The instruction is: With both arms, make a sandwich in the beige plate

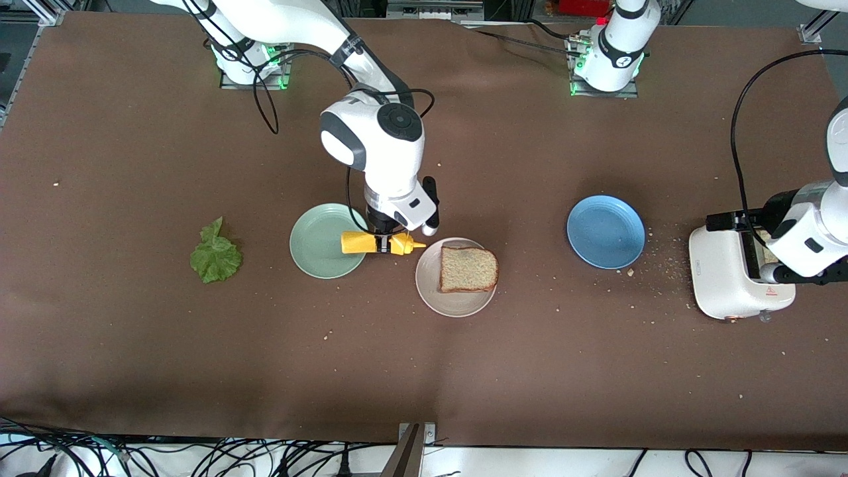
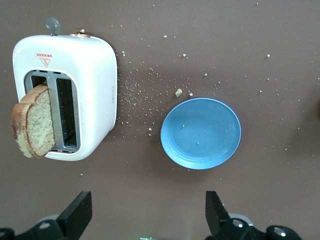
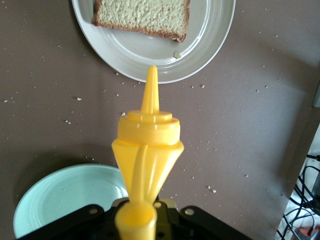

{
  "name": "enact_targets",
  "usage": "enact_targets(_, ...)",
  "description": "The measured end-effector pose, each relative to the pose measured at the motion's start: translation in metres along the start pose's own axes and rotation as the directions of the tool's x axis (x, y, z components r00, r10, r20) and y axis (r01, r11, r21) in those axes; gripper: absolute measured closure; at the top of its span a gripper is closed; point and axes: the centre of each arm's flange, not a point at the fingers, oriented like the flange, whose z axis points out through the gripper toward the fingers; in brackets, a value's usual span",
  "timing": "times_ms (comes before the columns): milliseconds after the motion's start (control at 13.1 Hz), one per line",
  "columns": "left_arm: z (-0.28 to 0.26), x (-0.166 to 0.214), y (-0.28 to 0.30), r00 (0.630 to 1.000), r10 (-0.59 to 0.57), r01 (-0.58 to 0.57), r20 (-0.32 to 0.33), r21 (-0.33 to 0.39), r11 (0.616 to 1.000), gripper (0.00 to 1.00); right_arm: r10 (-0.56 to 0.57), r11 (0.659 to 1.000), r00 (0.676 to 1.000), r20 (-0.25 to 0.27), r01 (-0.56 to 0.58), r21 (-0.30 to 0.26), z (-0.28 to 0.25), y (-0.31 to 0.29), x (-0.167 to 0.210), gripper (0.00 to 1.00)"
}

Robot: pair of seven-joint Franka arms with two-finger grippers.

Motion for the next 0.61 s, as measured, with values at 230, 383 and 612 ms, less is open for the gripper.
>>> enact_targets(230, 0.000, 0.000, 0.000, 1.000, 0.000, 0.000, 0.000, 0.000, 1.000, 0.00, 0.009, 0.997, 0.998, 0.070, -0.004, -0.077, -0.001, -0.013, 0.018, 0.95)
enact_targets(383, 0.000, 0.000, 0.000, 1.000, 0.000, 0.000, 0.001, 0.000, 1.000, 0.00, 0.020, 0.995, 0.996, 0.081, -0.012, -0.094, -0.012, -0.013, 0.023, 0.95)
enact_targets(612, 0.001, 0.000, 0.000, 1.000, 0.000, 0.000, 0.006, 0.000, 1.000, 0.00, 0.053, 0.993, 0.996, 0.075, -0.045, -0.111, -0.024, -0.002, 0.020, 0.95)
